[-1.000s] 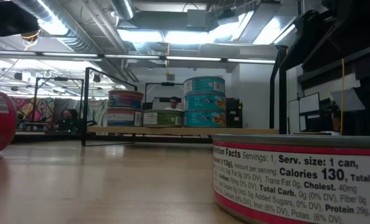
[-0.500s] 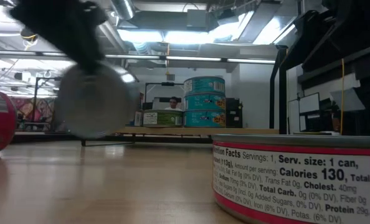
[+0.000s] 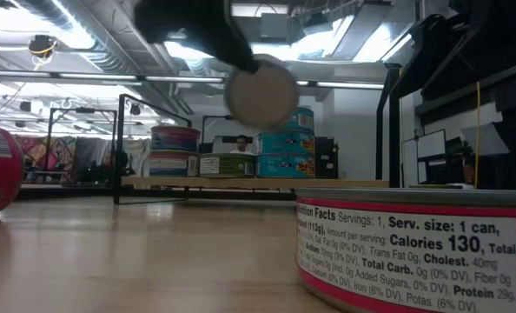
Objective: Stack canned seafood by type on shelf
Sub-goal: Stack the yellow-blue tuna can on top of the yellow-blue tuna cans on the shelf
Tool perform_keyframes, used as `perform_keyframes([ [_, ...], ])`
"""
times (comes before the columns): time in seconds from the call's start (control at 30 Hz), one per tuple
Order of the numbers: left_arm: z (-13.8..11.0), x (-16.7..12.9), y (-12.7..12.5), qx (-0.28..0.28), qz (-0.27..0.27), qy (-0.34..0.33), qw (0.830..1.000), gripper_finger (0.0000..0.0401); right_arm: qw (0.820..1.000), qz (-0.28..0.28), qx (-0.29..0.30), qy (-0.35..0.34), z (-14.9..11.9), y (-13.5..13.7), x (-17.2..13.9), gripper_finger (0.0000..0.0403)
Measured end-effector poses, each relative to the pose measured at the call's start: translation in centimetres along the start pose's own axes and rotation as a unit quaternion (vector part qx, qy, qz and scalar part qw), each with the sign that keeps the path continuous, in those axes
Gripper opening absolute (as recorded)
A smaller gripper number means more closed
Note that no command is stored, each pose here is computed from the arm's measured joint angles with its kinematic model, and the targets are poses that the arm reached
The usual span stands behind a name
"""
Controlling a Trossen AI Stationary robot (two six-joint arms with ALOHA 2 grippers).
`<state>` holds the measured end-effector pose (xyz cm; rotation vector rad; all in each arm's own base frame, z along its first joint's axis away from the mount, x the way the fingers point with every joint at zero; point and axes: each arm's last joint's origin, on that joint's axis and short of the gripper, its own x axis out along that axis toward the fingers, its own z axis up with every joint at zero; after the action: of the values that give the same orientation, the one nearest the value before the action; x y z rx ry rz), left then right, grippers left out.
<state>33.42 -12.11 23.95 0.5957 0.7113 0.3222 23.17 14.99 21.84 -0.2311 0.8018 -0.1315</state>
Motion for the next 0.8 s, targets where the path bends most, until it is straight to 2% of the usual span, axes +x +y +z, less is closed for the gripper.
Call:
perform_keyframes([
  [0.23, 2.6, 0.4, 2.3, 0.051, 0.071, -0.053, 0.995, 0.0151, 1.0, 0.0, 0.0, 0.0, 0.0, 0.0, 0.0, 0.03],
  [0.37, 3.4, 0.5, 3.6, 0.088, 0.11, -0.052, 0.989, 0.0154, 1.0, 0.0, 0.0, 0.0, 0.0, 0.0, 0.0, 0.03],
  [0.63, 2.4, 2.4, 5.7, 0.136, 0.136, 0.002, 0.981, 0.0156, 1.0, 0.0, 0.0, 0.0, 0.0, 0.0, 0.0, 0.03],
  [0.8, 1.5, 3.4, 6.5, 0.131, 0.129, 0.031, 0.983, 0.0158, 1.0, 0.0, 0.0, 0.0, 0.0, 0.0, 0.0, 0.03],
])
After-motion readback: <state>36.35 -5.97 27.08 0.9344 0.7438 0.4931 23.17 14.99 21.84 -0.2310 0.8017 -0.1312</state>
